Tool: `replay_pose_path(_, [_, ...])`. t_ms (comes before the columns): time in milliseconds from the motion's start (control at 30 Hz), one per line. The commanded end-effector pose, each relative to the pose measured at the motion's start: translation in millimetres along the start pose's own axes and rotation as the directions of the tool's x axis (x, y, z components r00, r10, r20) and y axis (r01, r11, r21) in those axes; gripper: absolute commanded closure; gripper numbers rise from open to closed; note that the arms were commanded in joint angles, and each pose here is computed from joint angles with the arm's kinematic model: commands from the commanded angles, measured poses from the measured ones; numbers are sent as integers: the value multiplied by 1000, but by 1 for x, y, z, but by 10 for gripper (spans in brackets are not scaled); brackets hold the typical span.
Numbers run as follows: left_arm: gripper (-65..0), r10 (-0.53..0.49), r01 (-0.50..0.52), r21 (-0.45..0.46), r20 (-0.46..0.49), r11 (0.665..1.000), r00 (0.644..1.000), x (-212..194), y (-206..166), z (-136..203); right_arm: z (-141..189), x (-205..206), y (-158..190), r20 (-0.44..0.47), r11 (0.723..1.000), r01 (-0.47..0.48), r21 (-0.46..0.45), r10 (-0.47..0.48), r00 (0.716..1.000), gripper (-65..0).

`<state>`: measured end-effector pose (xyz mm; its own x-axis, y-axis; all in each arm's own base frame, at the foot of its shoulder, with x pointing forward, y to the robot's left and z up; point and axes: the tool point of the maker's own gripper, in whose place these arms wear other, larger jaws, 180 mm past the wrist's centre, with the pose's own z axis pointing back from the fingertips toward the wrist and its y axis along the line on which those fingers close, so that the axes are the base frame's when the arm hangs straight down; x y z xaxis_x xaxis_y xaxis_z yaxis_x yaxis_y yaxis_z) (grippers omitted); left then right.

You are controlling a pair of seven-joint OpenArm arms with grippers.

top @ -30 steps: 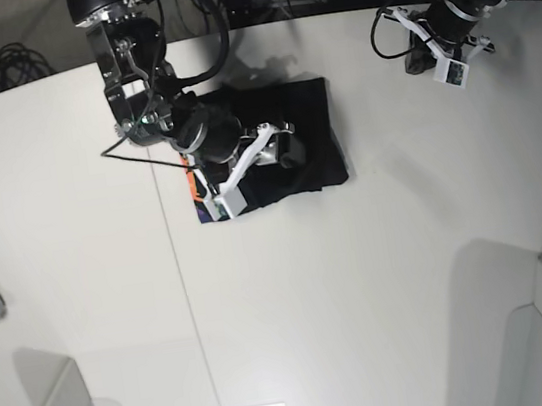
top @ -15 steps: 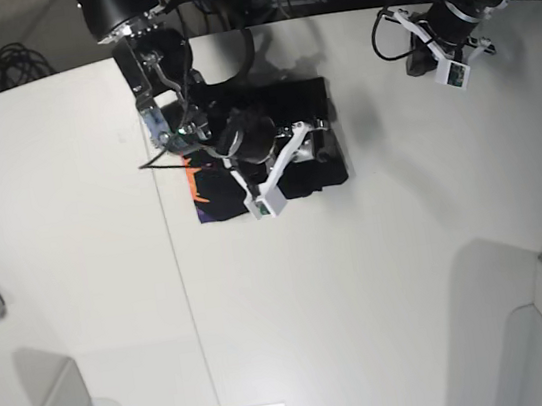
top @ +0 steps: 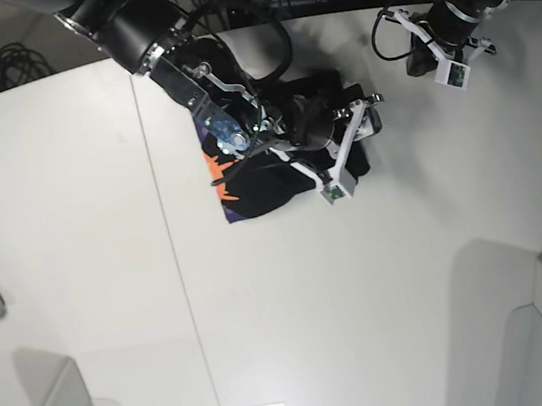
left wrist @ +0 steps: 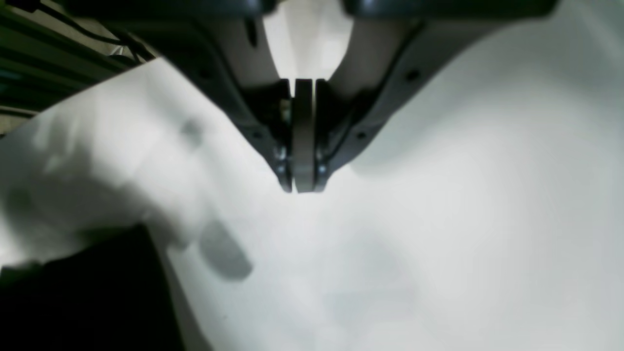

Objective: Fold the T-shirt properly
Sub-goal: 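Press and flatten the folded bundle with the right gripper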

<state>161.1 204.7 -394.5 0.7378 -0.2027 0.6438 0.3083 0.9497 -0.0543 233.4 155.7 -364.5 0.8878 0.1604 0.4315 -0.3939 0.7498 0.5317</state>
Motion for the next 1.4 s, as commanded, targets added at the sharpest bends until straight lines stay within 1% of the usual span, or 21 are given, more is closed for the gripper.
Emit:
replay_pose_path(0, [0, -14, 14, -2, 36, 1000, 999, 9, 1, 3, 5, 15, 11, 31, 1000, -2, 14, 2, 1000, -362])
replay_pose_path(67, [0, -17, 17, 0, 47, 1000, 999, 14, 3, 2, 6, 15, 14, 24, 1000, 15, -3, -14, 1000, -362])
replay_pose_path(100, [0, -16, 16, 1, 47, 1000, 999, 14, 3, 1, 9, 18, 18, 33, 1000, 5, 1, -5, 999, -362])
replay_pose_path(233, [0, 17, -17, 8, 22, 1000, 1000, 2, 10, -3, 25, 28, 40, 82, 998, -47, 50, 43, 996, -362])
replay_pose_path(267, [0, 29, -29, 25, 21, 999, 999, 1, 16, -2, 29, 29, 43, 86, 997, -54, 59, 48, 995, -362])
replay_pose_path(367, [0, 67, -68, 86, 14, 994, 998, -8, 39, 6, 38, 24, 51, 50, 994, -67, 81, 64, 997, -362])
replay_pose_path(433, [0, 96, -97, 144, 13, 985, 995, -15, 59, 16, 49, 27, 55, 71, 992, -85, 94, 79, 994, -360])
replay_pose_path(500, [0, 127, -129, 205, 25, 970, 992, -20, 80, 26, 63, 33, 49, 127, 990, -113, 85, 101, 987, -357])
replay_pose_path(533, [0, 149, -152, 240, 30, 959, 988, -24, 92, 33, 69, 36, 42, 158, 990, -121, 71, 108, 982, -338])
replay_pose_path(567, [0, 171, -173, 270, 32, 947, 985, -30, 102, 39, 75, 41, 30, 187, 992, -120, 44, 110, 976, -303])
replay_pose_path(600, [0, 193, -194, 297, 34, 935, 981, -36, 111, 45, 79, 46, 16, 216, 994, -110, 15, 105, 971, -246])
replay_pose_path(700, [0, 238, -235, 344, 34, 909, 971, -51, 126, 56, 89, 51, -28, 272, 997, -34, -67, 51, 961, -18])
replay_pose_path(733, [0, 248, -243, 354, 34, 903, 968, -54, 129, 59, 92, 51, -37, 282, 997, -8, -79, 30, 959, 0])
replay_pose_path(833, [0, 264, -258, 365, 35, 894, 964, -59, 132, 62, 93, 48, -54, 291, 994, 60, -97, -29, 956, 0])
replay_pose_path(967, [0, 258, -254, 363, 38, 897, 965, -57, 131, 61, 77, 38, -70, 238, 987, 91, -132, -58, 969, 0])
replay_pose_path(1033, [0, 259, -254, 360, 37, 898, 965, -57, 130, 60, 68, 32, -72, 217, 985, 109, -134, -79, 973, 0])
replay_pose_path(1100, [0, 259, -255, 358, 37, 898, 965, -57, 129, 60, 64, 28, -68, 202, 986, 106, -128, -79, 976, 0])
replay_pose_path(1167, [0, 259, -255, 357, 38, 899, 965, -56, 128, 59, 55, 18, -52, 162, 993, 53, -108, -35, 986, 0])
replay_pose_path(1233, [0, 259, -255, 357, 38, 899, 965, -56, 128, 59, 46, 18, -34, 149, 997, 16, -81, -4, 989, 0])
replay_pose_path(1267, [0, 259, -255, 357, 38, 899, 965, -56, 128, 59, 39, 17, -32, 139, 997, 12, -81, -1, 990, 0])
replay_pose_path(1367, [0, 259, -255, 357, 38, 899, 965, -56, 128, 59, 19, 15, -34, 116, 995, 41, -96, -30, 993, 0])
